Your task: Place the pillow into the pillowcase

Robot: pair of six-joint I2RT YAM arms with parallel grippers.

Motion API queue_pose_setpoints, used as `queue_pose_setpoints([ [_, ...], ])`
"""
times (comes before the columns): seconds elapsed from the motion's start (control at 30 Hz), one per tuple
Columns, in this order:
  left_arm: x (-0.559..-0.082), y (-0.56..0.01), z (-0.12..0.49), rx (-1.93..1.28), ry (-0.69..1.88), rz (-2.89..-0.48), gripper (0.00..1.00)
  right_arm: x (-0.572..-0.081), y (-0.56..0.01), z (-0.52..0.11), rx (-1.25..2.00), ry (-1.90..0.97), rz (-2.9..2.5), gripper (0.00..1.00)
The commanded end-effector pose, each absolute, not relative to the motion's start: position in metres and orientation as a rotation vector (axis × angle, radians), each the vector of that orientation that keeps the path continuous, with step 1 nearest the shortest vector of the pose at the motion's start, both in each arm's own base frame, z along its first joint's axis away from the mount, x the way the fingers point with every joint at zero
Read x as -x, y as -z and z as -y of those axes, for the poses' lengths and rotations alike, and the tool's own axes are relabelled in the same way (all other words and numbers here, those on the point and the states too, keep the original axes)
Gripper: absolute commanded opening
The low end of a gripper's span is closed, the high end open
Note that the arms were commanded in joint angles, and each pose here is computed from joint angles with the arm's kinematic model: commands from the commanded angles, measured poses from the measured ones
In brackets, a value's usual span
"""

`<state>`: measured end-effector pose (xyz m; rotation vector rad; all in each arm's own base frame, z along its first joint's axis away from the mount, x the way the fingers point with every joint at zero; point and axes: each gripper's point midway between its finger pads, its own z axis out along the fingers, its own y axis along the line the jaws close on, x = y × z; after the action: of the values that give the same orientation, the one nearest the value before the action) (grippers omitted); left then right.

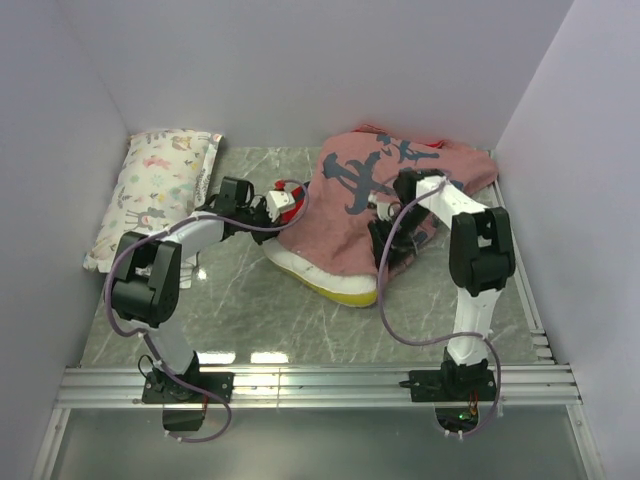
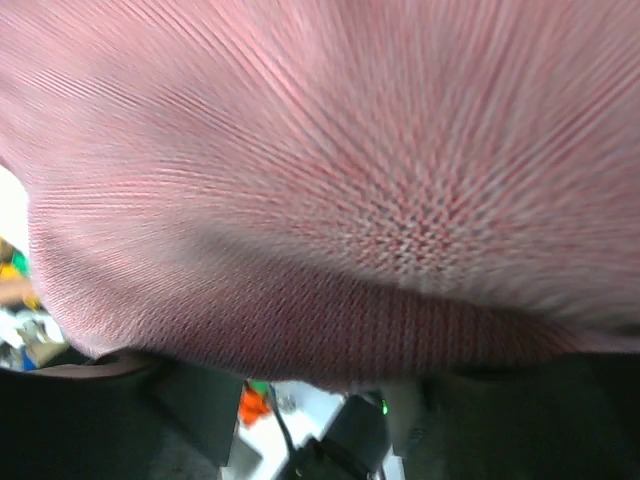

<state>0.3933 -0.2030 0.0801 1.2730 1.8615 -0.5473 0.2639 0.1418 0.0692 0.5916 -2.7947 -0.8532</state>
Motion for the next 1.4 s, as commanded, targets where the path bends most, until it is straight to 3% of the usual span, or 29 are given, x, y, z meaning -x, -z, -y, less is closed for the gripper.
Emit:
queue_pose_setpoints([
  [0.0, -0.329, -0.076, 0.217, -1.155, 0.877, -2.044, 0.01, -0.376, -0.108, -0.185, -0.634, 1.104, 3.097, 0.53],
  [0.1, -0.313, -0.072, 0.221, -1.067, 1.003, -2.129, 0.0, -0.424, -0.132, -0.201, -0.596, 1.203, 3.187, 0.5],
  [0.2, -0.308, -0.071, 0.221, -0.99, 1.021, -2.179, 0.0, -0.44, -0.147, -0.204, -0.588, 1.228, 3.242, 0.49],
  [0.47, -0.32, -0.063, 0.225, -0.788, 1.175, -2.338, 0.0, -0.331, -0.124, -0.154, -0.933, 0.953, 3.157, 0.7],
  [0.57, -0.329, -0.062, 0.222, -0.766, 1.171, -2.35, 0.01, -0.299, -0.119, -0.125, -1.079, 0.737, 3.21, 0.73],
  [0.73, -0.339, -0.061, 0.217, -0.745, 1.168, -2.368, 0.01, -0.283, -0.16, -0.09, -1.379, 0.428, 3.454, 0.78],
  [0.9, -0.341, -0.063, 0.215, -0.744, 1.157, -2.366, 0.0, -0.255, -0.162, -0.109, -1.742, 0.236, 3.517, 0.82],
  [1.17, -0.341, -0.06, 0.21, -0.73, 1.132, -2.389, 0.01, -0.272, -0.137, -0.113, -1.691, -0.254, 3.649, 0.84],
  [1.37, -0.342, -0.056, 0.208, -0.713, 1.129, -2.411, 0.01, -0.256, -0.131, -0.137, -1.907, -0.129, 3.569, 0.85],
])
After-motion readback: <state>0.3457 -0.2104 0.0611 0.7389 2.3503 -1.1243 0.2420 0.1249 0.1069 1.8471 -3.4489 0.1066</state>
